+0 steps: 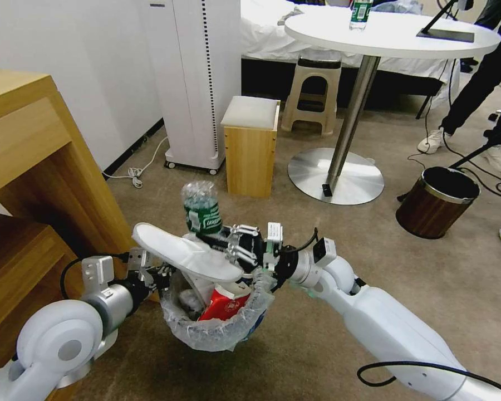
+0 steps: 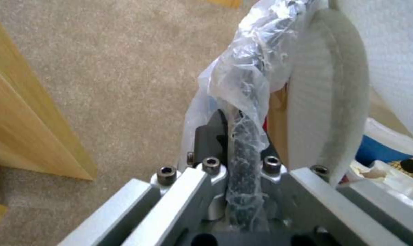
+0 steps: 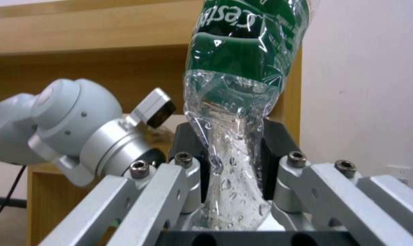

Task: Pick up the trash bin and place the garbage on the floor into it.

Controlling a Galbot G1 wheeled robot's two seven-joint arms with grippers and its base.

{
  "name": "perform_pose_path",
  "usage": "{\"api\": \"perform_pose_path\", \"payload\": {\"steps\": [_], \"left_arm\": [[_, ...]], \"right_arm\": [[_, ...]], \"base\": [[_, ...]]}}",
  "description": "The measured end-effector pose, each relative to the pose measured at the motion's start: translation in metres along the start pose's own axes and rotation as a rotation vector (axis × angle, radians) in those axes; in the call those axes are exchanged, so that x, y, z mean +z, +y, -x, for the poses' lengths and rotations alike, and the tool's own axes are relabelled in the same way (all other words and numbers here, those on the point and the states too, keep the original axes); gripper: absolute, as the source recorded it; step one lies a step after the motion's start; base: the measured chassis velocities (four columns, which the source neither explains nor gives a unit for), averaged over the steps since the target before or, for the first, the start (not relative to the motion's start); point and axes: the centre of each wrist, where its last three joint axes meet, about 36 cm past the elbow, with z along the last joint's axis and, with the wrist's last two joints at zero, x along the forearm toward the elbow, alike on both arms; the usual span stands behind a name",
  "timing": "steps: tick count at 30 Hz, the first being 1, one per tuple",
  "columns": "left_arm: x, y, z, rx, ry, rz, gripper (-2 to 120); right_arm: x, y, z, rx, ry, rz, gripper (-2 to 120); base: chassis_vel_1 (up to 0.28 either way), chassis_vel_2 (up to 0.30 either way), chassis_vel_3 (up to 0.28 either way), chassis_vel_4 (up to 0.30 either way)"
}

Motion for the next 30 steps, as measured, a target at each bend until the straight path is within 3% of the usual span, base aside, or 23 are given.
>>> {"api": "perform_pose_path", "payload": {"steps": [8, 20, 30], "left_arm": [[-0.001, 0.001, 0.000, -0.004, -0.001, 0.002, 0], [-0.003, 0.004, 0.001, -0.012, -0.006, 0.003, 0], [-0.003, 0.004, 0.001, -0.015, -0.009, 0.005, 0]], "right_arm": [[0.001, -0.002, -0.003, 0.003, 0.008, -0.002, 18], [-0.002, -0.004, -0.006, 0.005, 0.008, -0.006, 67], [-0.005, 0.001, -0.014, -0.006, 0.012, -0.006, 97]], "base": [[0.000, 0.000, 0.000, 0.000], [0.000, 0.000, 0.000, 0.000], [0.000, 0.000, 0.000, 0.000]]}}
